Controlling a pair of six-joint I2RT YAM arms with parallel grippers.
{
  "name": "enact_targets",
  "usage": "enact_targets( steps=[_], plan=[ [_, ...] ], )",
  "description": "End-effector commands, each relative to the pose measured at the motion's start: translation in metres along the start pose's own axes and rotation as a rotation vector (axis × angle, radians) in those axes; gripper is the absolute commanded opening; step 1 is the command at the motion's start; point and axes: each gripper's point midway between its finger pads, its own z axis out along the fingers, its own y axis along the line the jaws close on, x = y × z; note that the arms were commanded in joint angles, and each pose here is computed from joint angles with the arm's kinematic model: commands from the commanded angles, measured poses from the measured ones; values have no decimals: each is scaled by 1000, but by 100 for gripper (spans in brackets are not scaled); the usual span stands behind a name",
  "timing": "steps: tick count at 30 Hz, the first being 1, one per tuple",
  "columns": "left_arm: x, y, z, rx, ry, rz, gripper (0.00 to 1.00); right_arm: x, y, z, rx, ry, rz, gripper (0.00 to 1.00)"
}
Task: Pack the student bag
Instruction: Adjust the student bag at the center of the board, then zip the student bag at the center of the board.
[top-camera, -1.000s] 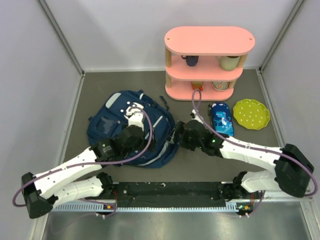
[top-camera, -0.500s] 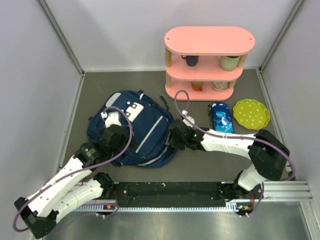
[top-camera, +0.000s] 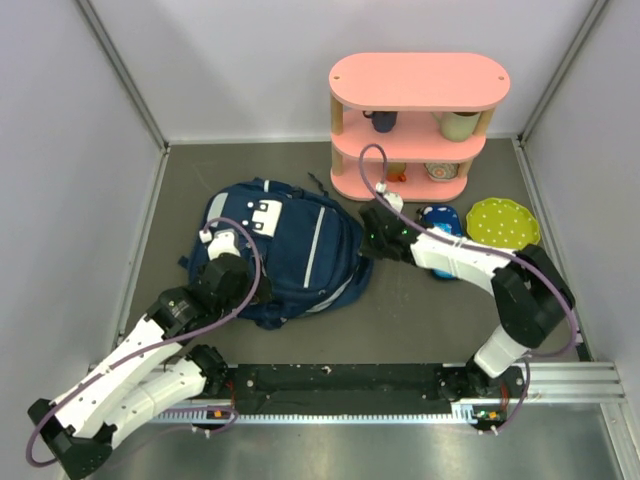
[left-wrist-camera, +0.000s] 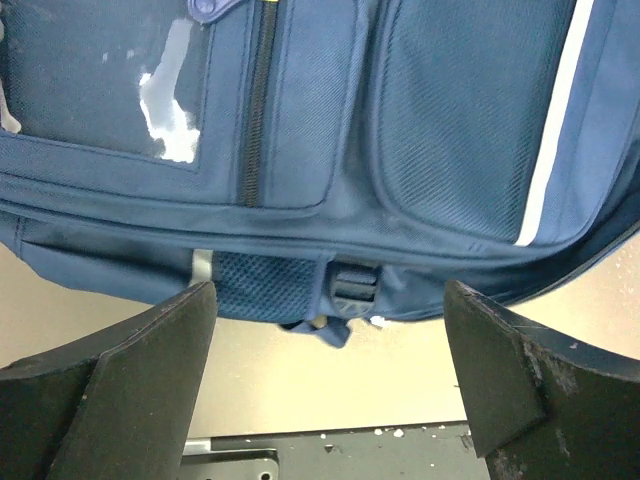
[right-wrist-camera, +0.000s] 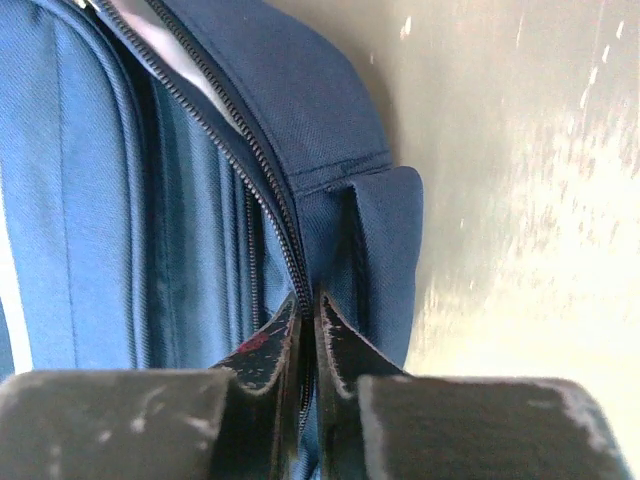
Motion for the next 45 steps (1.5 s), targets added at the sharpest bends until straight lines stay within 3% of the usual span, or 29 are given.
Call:
enact_targets(
  steps=[1, 3, 4, 6, 7, 9, 11, 14, 20, 23, 32, 35, 36, 39, 45],
  plan=[
    [14, -12, 9, 60, 37, -66, 98, -40, 22, 3, -86, -42, -174, 18],
    [22, -18, 15, 91, 53, -75, 97, -30, 21, 1, -95, -3, -175, 34],
    [26, -20, 17, 90, 73, -100, 96, -35, 21, -11, -104, -30, -163, 52],
    [38, -17, 22, 78, 110, -126, 95, -25, -6, -20, -48, -55, -123, 65],
    [41, -17, 23, 72, 115, -169, 93, -38, 2, -46, -113, -129, -89, 72],
    [56, -10, 28, 55, 136, -205, 91, -17, -8, -57, -157, -138, -77, 76],
    [60, -10, 26, 77, 121, -281, 90, -9, 11, -84, -276, -192, -92, 77],
    [66, -9, 25, 105, 109, -359, 89, 27, 24, -97, -335, -148, -117, 77],
    [83, 4, 42, 43, 99, -475, 89, 72, 65, -109, -433, -130, -96, 77],
    [80, 12, 59, -1, 31, -496, 87, 98, 77, -104, -462, -118, -91, 71],
    [79, 32, 79, -83, -67, -501, 72, 152, 121, -85, -467, -177, -174, 53],
    [83, 31, 82, -60, -69, -508, 64, 161, 133, -75, -471, -205, -173, 48],
    [84, 30, 83, -47, -69, -513, 56, 164, 139, -75, -491, -204, -167, 46],
    [91, 30, 84, -30, -54, -507, 43, 170, 153, -73, -529, -238, -153, 43],
    [92, 28, 80, 18, -59, -515, 39, 191, 178, -62, -586, -158, -149, 45]
  ],
)
